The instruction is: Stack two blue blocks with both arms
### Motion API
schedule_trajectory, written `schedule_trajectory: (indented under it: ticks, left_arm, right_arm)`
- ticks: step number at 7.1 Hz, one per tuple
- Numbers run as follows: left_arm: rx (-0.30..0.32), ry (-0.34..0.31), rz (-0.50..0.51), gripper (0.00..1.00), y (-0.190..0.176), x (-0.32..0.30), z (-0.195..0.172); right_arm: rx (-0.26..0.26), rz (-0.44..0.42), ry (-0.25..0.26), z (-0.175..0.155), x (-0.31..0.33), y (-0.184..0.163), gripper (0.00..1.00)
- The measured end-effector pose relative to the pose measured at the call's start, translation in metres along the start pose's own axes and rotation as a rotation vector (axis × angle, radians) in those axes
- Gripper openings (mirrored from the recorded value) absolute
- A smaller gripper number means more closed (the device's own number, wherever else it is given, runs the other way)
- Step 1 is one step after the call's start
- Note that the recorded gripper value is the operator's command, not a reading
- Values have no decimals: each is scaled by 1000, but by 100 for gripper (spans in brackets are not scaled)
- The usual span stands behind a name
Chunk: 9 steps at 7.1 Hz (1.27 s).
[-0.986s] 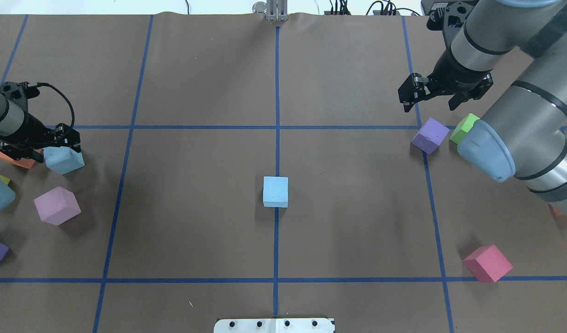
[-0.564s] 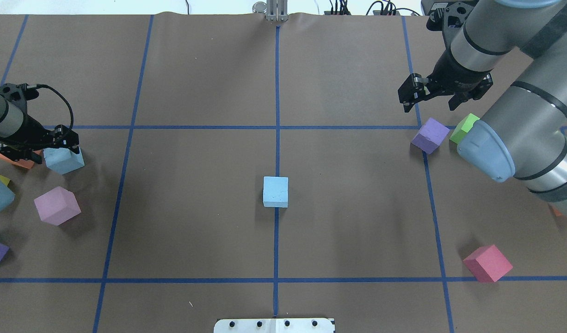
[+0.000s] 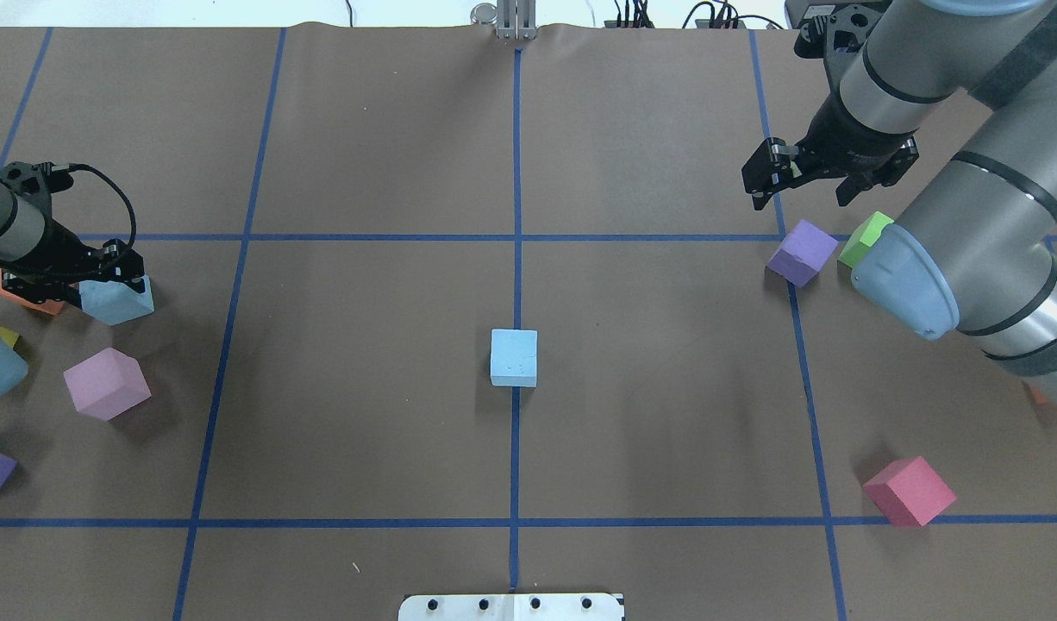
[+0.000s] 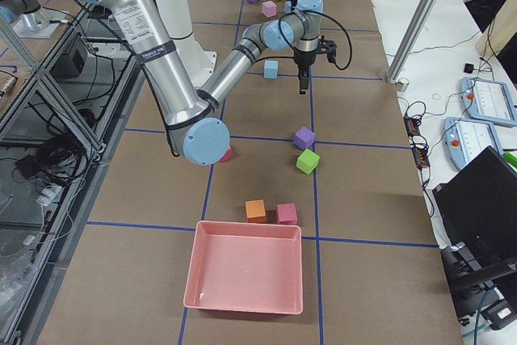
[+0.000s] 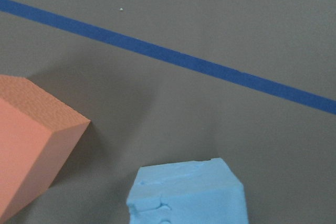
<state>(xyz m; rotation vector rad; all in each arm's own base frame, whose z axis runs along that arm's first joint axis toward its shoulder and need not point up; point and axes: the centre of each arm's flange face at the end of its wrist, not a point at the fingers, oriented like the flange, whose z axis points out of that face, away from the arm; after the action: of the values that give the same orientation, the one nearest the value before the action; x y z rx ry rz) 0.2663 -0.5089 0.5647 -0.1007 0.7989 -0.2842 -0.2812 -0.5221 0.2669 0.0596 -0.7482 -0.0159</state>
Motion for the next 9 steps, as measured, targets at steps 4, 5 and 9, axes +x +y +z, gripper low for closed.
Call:
schedule_trajectory:
  ticks: [4,5,9]
  left_arm:
    - [3,11,1,66,-1,9,-3]
    - [5,13,4,64,-1,11,-4]
    - [28,79,69,63,15,50,-40]
  right_arm:
    - [-3,-5,2,2,0,0,99]
    - [-4,-7,3,2,0,0,99]
    - [1,-24,7,0,8,-4,99]
